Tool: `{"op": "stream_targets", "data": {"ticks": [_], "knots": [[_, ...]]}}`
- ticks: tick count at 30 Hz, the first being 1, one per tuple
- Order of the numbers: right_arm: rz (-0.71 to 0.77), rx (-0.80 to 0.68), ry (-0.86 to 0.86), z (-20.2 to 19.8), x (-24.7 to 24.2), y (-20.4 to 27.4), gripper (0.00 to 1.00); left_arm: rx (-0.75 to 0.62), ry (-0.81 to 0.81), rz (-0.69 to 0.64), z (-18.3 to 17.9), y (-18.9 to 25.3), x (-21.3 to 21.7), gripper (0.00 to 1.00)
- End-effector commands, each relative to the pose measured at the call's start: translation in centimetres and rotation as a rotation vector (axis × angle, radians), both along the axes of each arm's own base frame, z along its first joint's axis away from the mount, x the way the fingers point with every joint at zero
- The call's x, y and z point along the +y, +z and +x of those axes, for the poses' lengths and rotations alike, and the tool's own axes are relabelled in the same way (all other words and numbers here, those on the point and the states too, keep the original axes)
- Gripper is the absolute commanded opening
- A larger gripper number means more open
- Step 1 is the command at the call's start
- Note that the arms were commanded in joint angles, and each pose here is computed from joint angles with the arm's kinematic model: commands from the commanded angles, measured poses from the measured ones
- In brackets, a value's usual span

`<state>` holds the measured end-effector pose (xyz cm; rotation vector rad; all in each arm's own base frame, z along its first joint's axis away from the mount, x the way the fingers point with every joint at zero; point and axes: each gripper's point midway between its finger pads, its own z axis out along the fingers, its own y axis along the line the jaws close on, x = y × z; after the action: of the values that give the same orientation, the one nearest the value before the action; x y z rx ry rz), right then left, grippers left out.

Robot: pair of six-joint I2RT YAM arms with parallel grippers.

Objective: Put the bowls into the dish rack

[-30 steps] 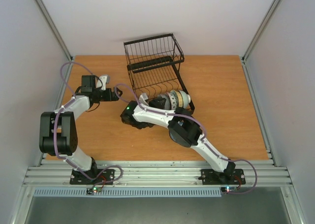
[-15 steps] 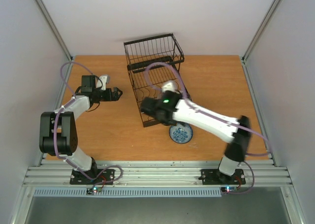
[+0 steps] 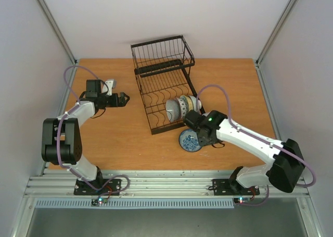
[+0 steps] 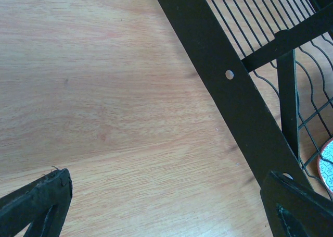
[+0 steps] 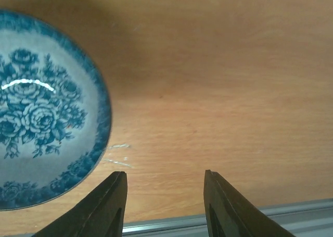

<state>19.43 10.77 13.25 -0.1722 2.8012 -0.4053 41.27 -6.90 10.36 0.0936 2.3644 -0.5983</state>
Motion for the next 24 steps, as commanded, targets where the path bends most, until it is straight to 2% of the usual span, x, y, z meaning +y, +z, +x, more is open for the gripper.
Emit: {"op": "stream_targets", "data": {"ticks": [1,8,19,21,24], "knots": [[0.165,0.046,-0.005,-0.1,3.4,-2.9,0.42,-0.046,-0.014,-0.006,0.7,1.0,-0.3,0.99],[0.213,0.065,-0.018,0.9,4.3,-5.9,0.39,-0.046,-0.015,-0.003,0.7,1.0,-0.3,0.99],[0.197,0.078,-0.062,1.0,3.2,-8.1,0.36,-0.043,-0.015,0.003,0.7,0.8,-0.2,0.99],[0.199,0.081,-0.067,1.0,3.2,-8.4,0.33,-0.042,-0.015,0.003,0.7,0.7,-0.2,0.99],[0.198,0.087,-0.073,0.9,3.1,-8.9,0.23,-0.042,-0.013,0.005,0.7,0.7,-0.2,0.99]]}}
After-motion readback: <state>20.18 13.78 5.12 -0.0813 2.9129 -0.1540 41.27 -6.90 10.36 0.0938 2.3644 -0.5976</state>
